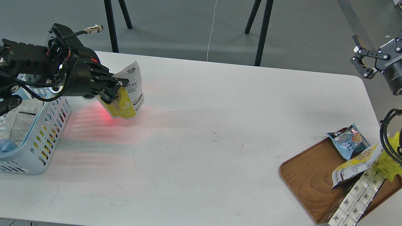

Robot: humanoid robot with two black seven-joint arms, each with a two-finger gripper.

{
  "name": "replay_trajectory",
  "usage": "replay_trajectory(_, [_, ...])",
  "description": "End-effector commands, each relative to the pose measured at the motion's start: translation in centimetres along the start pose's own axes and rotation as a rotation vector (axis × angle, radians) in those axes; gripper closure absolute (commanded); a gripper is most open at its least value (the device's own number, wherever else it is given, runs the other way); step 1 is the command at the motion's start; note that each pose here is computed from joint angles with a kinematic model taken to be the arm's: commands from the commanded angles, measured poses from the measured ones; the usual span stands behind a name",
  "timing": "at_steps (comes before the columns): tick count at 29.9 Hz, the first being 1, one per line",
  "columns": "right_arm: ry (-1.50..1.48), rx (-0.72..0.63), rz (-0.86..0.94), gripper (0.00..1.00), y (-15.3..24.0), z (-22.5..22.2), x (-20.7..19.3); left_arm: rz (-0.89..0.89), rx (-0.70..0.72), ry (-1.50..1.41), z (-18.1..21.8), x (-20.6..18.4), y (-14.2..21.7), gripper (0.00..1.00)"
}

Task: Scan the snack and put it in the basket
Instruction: 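Lift the pouch with the left gripper and hold it before the scanner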

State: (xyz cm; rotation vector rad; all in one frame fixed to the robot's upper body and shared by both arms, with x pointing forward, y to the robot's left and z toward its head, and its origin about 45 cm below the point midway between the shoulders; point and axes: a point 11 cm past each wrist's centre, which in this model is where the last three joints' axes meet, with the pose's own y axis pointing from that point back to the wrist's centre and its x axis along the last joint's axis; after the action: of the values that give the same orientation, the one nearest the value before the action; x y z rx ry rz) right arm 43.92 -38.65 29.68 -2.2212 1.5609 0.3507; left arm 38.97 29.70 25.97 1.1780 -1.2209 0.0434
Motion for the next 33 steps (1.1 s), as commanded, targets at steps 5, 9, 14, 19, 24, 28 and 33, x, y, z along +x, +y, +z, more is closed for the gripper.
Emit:
replay_trajectory(5, [-0.001,0.008,0.0,0.01,0.0,-0.3,0.0,0.007,0.005,-0.005,-0.3,0.4,0.3,1.0])
replay_trajectory(9, [0.004,0.013,0.004,0.01,0.1,-0.6,0.2,0.007,0.008,-0.007,-0.3,0.5,0.4,1.0])
replay_trajectory(14, [0.005,0.01,0.008,0.01,0.2,-0.6,0.4,0.015,0.009,-0.006,-0.6,0.8,0.7,1.0])
replay_trajectory(19, [0.006,0.011,0.01,0.01,0.3,-0.6,0.4,0.026,0.015,-0.004,-0.8,1.2,0.9,1.0])
replay_trajectory(24, [0.002,0.019,0.008,0.01,0.2,-0.8,0.3,0.038,0.026,-0.018,-1.2,2.2,1.2,1.0])
replay_trajectory(28, [0.001,0.021,0.009,0.01,0.2,-0.8,0.4,0.037,0.026,-0.015,-1.3,2.1,1.1,1.0])
replay_trajectory(33, [0.002,0.022,0.008,0.01,0.2,-0.9,0.3,0.037,0.028,-0.015,-1.3,2.1,1.2,1.0])
